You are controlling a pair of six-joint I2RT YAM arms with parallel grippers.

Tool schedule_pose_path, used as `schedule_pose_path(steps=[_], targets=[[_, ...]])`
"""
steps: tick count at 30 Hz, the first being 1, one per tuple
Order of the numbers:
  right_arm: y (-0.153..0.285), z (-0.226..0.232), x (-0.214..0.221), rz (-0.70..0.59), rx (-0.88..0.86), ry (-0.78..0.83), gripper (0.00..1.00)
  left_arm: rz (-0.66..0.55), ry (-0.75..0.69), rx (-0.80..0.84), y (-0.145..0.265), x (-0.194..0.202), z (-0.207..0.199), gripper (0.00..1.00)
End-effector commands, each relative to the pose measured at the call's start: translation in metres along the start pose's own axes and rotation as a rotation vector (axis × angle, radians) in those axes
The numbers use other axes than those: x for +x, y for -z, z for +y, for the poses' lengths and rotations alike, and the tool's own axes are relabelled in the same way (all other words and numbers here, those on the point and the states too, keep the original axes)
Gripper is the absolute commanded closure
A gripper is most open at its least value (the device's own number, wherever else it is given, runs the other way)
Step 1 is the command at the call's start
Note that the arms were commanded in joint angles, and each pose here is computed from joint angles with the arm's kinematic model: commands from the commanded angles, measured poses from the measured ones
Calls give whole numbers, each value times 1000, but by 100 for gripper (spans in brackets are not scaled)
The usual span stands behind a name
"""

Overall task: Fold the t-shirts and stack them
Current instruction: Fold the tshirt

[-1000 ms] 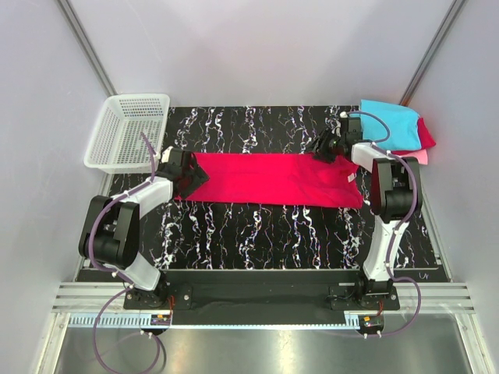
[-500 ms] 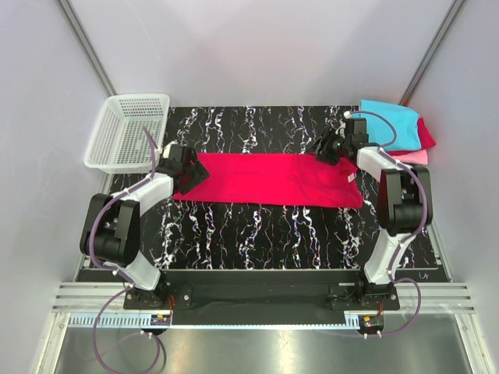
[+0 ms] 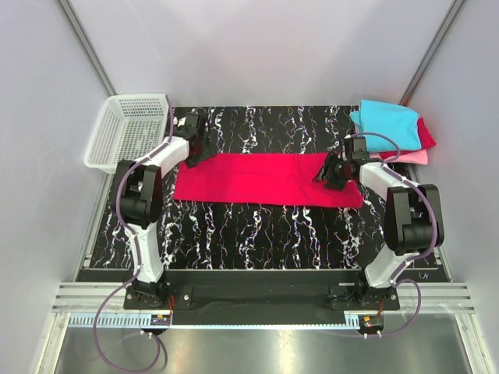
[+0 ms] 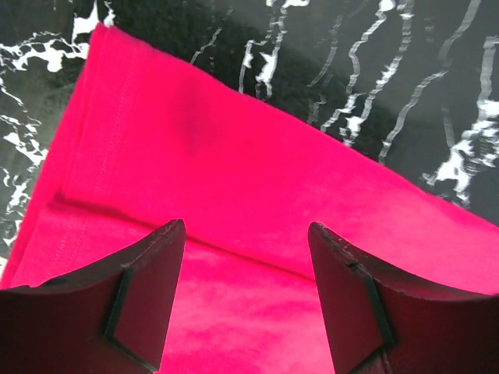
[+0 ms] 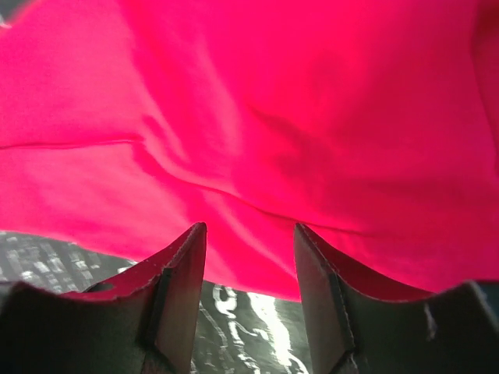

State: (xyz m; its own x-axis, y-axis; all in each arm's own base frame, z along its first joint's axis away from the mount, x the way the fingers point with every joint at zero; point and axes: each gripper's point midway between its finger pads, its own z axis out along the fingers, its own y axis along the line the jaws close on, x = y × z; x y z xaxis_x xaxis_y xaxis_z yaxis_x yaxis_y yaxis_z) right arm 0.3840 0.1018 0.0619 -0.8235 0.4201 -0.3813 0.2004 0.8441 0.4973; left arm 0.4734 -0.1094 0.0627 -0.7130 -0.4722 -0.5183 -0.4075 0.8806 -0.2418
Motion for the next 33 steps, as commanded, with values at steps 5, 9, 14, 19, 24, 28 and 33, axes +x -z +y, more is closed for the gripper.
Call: schedule_pose_path(steps=[5, 9, 14, 19, 24, 28, 33], targets=[[-17, -30, 11, 30, 158, -9, 46, 41, -75, -137, -11, 1, 15, 30], [-32, -39, 6, 47, 220, -20, 47, 75, -105, -226, -19, 7, 23, 30], [-37, -48, -6, 65, 326, -11, 48, 103, -128, -274, -20, 14, 29, 29], [-42, -57, -23, 95, 439, 42, 48, 183, -154, -337, -14, 37, 48, 28], [-54, -51, -53, 83, 468, 98, 48, 235, -167, -364, -1, 63, 64, 27], [-63, -45, -71, 72, 464, 118, 48, 286, -187, -409, 7, 90, 83, 27], [-81, -38, -88, 83, 458, 155, 48, 316, -224, -435, 26, 119, 95, 26]])
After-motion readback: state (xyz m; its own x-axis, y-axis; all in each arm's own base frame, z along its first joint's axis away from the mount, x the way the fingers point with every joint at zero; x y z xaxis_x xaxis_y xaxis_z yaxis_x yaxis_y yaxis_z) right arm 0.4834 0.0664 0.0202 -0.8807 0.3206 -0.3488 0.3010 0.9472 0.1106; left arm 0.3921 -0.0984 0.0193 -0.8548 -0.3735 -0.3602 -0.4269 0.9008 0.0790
